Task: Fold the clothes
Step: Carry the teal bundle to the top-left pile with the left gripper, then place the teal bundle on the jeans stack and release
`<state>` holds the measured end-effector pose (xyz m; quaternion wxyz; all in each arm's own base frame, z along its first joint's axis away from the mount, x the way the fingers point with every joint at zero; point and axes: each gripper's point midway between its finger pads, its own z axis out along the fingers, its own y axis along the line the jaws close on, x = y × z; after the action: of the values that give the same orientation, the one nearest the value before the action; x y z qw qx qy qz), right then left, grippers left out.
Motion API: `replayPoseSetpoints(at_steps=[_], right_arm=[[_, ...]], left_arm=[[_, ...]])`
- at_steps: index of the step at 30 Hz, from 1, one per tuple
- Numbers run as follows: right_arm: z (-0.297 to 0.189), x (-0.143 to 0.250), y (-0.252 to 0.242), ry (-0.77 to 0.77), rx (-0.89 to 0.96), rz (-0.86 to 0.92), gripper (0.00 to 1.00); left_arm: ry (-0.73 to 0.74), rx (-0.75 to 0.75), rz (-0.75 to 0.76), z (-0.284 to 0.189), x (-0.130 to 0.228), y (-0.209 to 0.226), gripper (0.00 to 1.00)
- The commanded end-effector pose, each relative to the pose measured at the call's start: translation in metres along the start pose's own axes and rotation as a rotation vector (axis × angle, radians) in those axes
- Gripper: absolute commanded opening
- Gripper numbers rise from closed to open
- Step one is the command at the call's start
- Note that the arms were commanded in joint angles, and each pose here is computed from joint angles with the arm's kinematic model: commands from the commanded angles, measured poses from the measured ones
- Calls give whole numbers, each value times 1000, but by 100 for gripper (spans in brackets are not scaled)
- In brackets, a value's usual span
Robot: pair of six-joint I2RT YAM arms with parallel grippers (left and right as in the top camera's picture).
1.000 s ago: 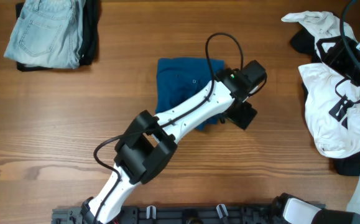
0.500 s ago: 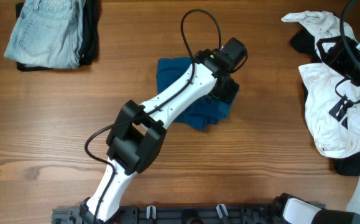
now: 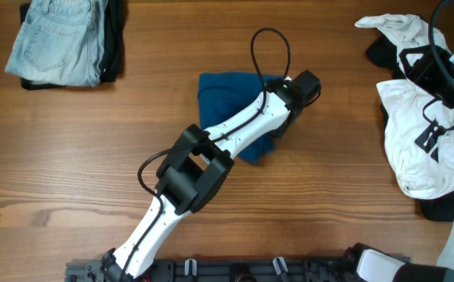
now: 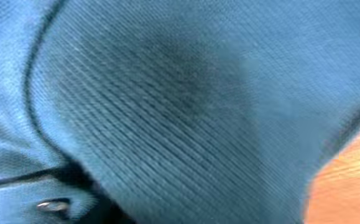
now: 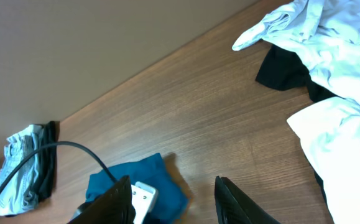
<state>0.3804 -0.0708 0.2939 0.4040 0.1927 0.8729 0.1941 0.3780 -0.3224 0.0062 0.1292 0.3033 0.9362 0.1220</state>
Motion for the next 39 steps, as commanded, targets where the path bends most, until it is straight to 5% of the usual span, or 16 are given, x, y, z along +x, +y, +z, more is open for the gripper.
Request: replayPoseSetpoints(at_steps=[1,2,7,13,19,25,30,34,39], right_arm=[[0,-1,-5,-6,23,-20,43],[0,-1,-6,-7,26,-20,43],[0,-1,-6,-7,26,-20,43],[0,-1,-6,-5,26,-17,43],[0,-1,-6,-6,26,-17,43],[0,0,-6,-2,27,-14,44],[1,0,-6,-3,27,-15,44],[4,3,-9,11,31,-9,44],[18,9,-18,51,40,14,44]], left_arm=[[170,1,65,52,42,-8,13],[190,50,64,50,47,-16,4],[213,60,32,27,44,5,4],[-2,-76,-151,-67,-5,150,4],[-143,-175,-286,-130,13,283,4],[-160,-390,-295,-133,39,397,4],[-355,-636,-402,-161,42,516,4],[-419,-736,-264,-174,45,565,4],[-419,-806,-349,-147,79,620,4]])
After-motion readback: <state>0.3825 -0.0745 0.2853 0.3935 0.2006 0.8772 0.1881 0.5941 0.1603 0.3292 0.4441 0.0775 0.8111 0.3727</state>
